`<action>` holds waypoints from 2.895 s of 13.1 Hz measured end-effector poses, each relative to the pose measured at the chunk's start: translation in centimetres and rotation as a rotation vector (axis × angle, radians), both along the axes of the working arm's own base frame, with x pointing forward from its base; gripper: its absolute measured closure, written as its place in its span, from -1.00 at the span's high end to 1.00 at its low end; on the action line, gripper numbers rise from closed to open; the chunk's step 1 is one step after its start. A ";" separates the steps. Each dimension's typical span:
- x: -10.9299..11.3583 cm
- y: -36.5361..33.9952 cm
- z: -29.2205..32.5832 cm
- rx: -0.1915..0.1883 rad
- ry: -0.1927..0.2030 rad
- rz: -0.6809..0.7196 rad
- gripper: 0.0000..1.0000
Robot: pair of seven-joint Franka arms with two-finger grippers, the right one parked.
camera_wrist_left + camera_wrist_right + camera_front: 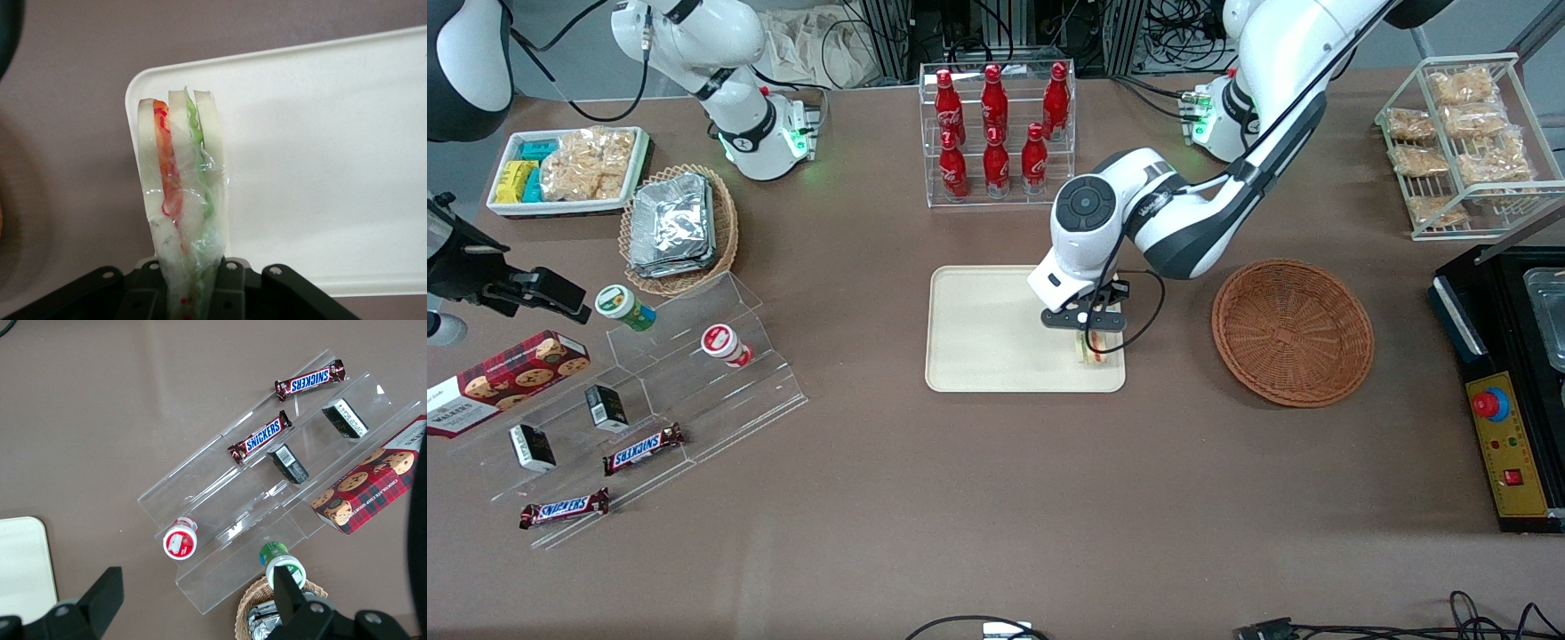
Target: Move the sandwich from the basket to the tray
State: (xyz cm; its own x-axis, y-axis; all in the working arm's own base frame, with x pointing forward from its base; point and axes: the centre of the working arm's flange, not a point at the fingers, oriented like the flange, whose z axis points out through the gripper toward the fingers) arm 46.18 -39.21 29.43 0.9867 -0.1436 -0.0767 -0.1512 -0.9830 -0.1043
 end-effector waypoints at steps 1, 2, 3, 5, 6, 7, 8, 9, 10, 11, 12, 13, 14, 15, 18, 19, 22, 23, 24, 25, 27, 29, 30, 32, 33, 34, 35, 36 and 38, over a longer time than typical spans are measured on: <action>-0.1 0.1 -0.9 0.006 -0.001 -0.006 -0.61; -0.1 0.1 -1.7 0.007 -0.006 -0.009 -0.61; -0.2 0.1 -2.4 -0.004 -0.009 -0.010 -0.61; -0.1 0.5 -4.0 -0.023 -0.011 -0.010 -0.61; -0.1 0.8 -4.6 -0.023 -0.011 -0.010 -0.61; 0.0 1.0 -5.0 -0.021 -0.007 -0.007 -0.61; 0.0 1.1 -5.3 -0.019 -0.003 0.000 -0.61; 0.0 1.1 -5.5 -0.018 -0.001 0.008 -0.62; 0.0 1.2 -5.6 -0.018 0.000 0.013 -0.61; 0.0 1.2 -5.6 -0.017 -0.001 0.020 -0.50; 0.0 1.2 -5.6 -0.016 -0.002 0.031 -0.29; 0.0 1.2 -5.6 -0.016 -0.004 0.041 -0.11; 0.0 1.2 -5.5 -0.015 -0.006 0.047 0.12; 0.1 1.2 -5.4 -0.012 -0.007 0.052 0.33; 1.0 1.9 -3.3 0.016 -0.034 0.082 0.96; 1.4 2.3 -1.8 0.032 -0.041 0.102 1.00; 2.0 3.4 5.9 0.092 -0.030 0.170 1.00; 2.0 3.7 9.2 0.098 -0.017 0.172 1.00; 2.1 4.5 12.5 0.099 -0.016 0.172 1.00; 2.5 6.2 15.3 0.091 -0.023 0.182 1.00; 4.1 12.6 20.2 0.046 -0.011 0.187 1.00; 5.8 21.8 23.7 0.012 0.000 0.176 1.00; 6.2 26.2 24.7 -0.010 -0.001 0.186 1.00; 6.3 32.7 25.6 -0.051 0.002 0.223 1.00; 6.3 34.5 25.9 -0.065 -0.001 0.242 1.00; 6.3 35.2 26.2 -0.074 -0.006 0.253 1.00; 6.3 35.1 26.7 -0.083 -0.014 0.252 1.00; 6.3 34.6 27.2 -0.088 -0.024 0.246 1.00; 6.4 33.5 28.3 -0.114 -0.044 0.275 1.00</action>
